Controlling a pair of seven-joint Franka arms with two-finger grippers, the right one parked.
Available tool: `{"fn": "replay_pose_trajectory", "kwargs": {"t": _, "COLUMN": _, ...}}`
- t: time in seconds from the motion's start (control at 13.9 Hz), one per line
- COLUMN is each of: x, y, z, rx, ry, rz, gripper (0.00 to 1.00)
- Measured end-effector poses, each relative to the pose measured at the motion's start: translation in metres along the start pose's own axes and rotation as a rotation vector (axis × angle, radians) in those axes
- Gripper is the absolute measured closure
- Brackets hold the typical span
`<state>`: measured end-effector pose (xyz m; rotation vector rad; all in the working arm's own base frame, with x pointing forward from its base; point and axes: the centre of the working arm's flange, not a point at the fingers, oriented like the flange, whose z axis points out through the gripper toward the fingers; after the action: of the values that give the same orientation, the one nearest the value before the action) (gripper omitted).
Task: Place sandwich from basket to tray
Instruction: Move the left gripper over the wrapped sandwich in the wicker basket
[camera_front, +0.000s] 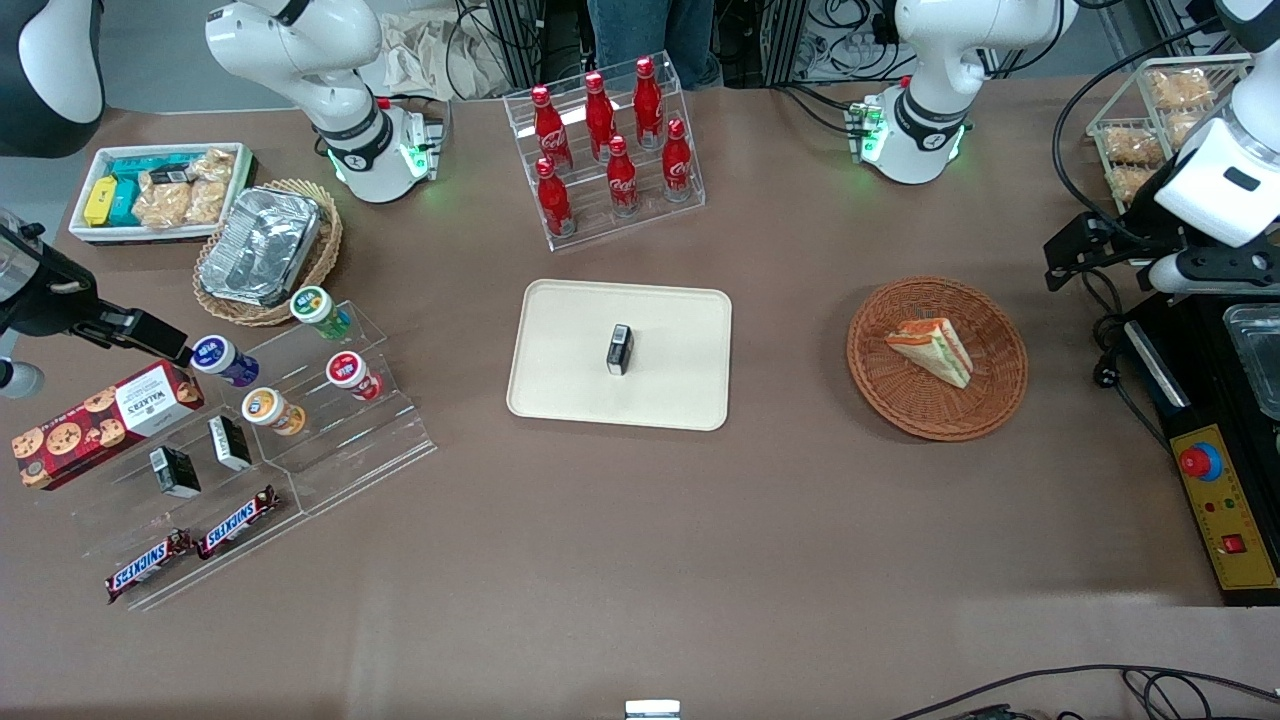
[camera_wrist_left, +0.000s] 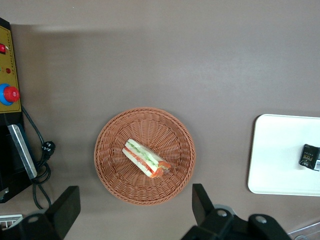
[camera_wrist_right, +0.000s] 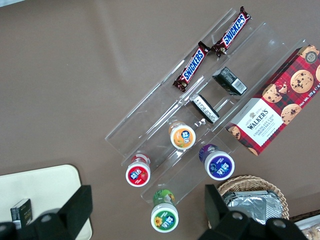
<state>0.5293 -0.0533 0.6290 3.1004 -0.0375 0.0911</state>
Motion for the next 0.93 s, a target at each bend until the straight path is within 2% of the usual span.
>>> {"fn": "replay_pose_trajectory", "kwargs": {"t": 0.29, "x": -0.002, "y": 0.0, "z": -0.003, "rx": 0.0, "ry": -0.001, "rz": -0.008, "gripper": 0.0}}
{"fn": "replay_pose_trajectory", "kwargs": {"t": 0.5, "x": -0.003, "y": 0.0, "z": -0.003, "rx": 0.001, "ry": -0.005, "rz": -0.066, "gripper": 0.0}}
{"fn": "replay_pose_trajectory", "kwargs": {"t": 0.93, "x": -0.032, "y": 0.001, "z": 0.006, "rx": 0.013, "ry": -0.042, "rz": -0.411, "gripper": 0.0}}
